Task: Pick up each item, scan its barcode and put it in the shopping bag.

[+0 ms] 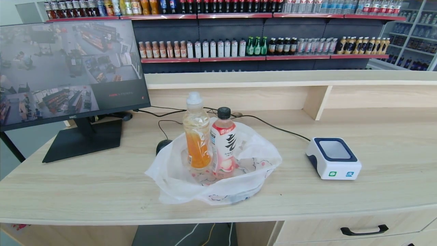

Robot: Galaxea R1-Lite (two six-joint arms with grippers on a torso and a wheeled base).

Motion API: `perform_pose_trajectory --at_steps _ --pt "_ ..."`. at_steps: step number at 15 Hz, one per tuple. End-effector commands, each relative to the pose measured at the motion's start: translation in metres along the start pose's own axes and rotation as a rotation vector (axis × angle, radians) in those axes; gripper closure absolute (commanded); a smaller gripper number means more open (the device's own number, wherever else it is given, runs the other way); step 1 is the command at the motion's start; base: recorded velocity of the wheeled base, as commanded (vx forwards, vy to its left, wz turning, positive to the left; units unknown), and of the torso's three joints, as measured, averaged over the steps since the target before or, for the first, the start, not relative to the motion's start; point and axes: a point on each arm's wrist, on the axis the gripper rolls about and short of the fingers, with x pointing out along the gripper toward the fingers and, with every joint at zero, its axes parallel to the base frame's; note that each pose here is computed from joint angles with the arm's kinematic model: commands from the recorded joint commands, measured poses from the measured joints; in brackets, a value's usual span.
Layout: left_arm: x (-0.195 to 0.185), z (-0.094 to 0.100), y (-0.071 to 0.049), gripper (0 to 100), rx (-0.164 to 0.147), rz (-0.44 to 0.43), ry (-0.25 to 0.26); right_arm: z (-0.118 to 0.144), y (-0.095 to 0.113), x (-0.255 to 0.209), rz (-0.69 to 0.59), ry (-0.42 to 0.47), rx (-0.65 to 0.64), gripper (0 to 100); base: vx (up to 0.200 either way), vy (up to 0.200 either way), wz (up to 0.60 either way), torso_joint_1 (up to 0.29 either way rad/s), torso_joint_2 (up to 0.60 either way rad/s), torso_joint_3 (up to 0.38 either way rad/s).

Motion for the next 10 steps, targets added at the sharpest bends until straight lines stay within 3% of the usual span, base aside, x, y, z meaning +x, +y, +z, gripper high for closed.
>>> perform_pose_trajectory --at_steps 1,5,10 --pt "0.000 0.000 0.000 0 0.000 0.000 0.000 0.000 0.001 0.001 -0.177 0.017 0.040 0 0.000 0.000 0.00 0.000 0.00 0.000" --pt "0.000 0.000 0.000 0 0.000 0.000 0.000 -0.001 0.005 -0.001 -0.537 -0.026 0.073 0 0.000 0.000 0.00 0.000 0.00 0.000" --pt "0.000 0.000 0.000 0 -0.001 0.000 0.000 -0.006 0.012 -0.012 -0.532 -0.192 0.025 0 0.000 0.000 0.00 0.000 0.00 0.000"
